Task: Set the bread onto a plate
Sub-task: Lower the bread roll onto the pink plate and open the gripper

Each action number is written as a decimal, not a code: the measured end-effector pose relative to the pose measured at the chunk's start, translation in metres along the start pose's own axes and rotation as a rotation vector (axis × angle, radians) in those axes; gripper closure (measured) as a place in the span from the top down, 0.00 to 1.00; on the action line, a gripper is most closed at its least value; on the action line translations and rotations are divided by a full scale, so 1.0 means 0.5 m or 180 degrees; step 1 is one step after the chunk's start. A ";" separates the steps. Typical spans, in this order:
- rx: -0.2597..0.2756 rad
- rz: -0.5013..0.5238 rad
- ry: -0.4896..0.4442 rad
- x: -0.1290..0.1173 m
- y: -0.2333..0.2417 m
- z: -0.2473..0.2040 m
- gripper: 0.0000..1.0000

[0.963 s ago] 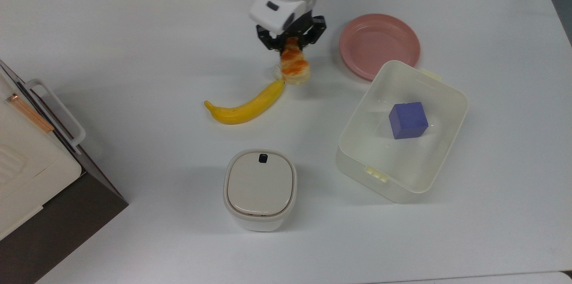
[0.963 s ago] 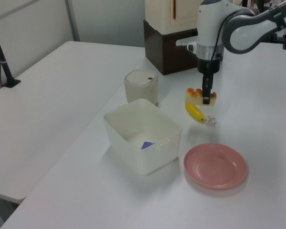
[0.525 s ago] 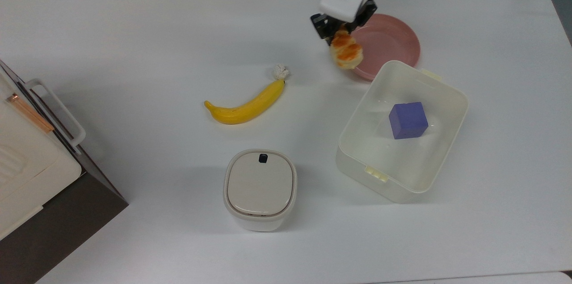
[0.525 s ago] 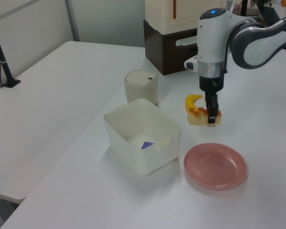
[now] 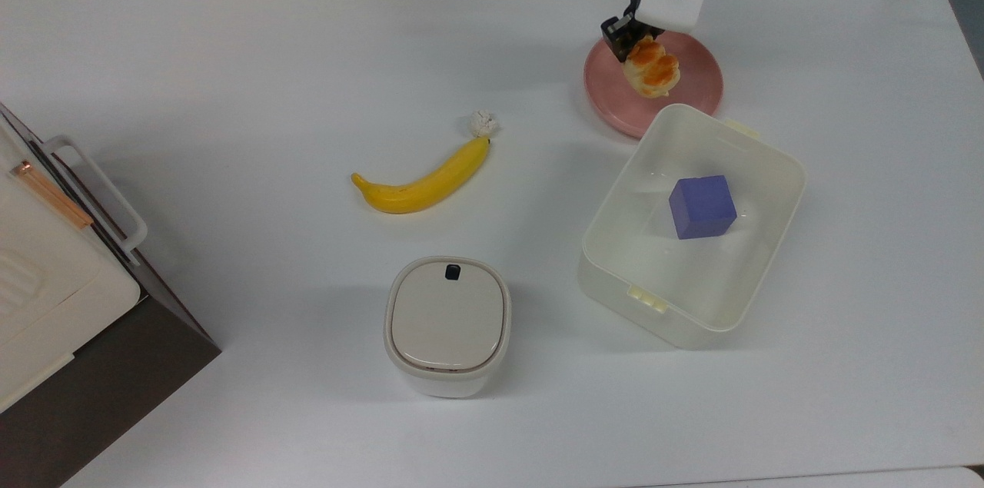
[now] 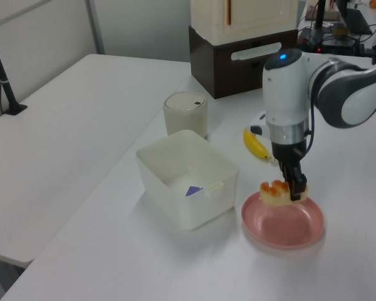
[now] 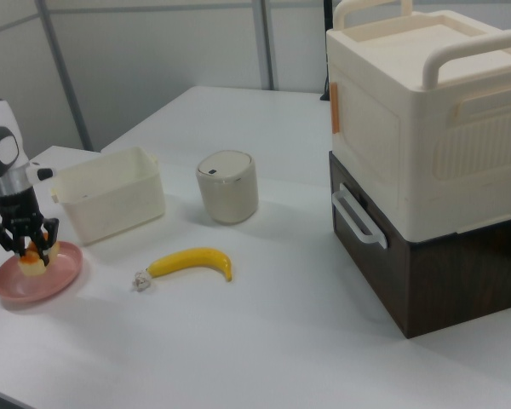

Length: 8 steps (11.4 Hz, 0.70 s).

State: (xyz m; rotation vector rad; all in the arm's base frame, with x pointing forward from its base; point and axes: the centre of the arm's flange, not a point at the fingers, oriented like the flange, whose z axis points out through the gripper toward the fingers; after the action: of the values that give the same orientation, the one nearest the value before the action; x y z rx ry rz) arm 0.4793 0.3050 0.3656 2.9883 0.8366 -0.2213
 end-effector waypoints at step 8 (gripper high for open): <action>0.0017 0.0004 -0.0150 0.016 -0.031 0.055 0.83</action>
State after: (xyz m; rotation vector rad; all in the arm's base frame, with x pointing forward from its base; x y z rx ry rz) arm 0.4743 0.3205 0.3376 2.9759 0.8309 -0.2932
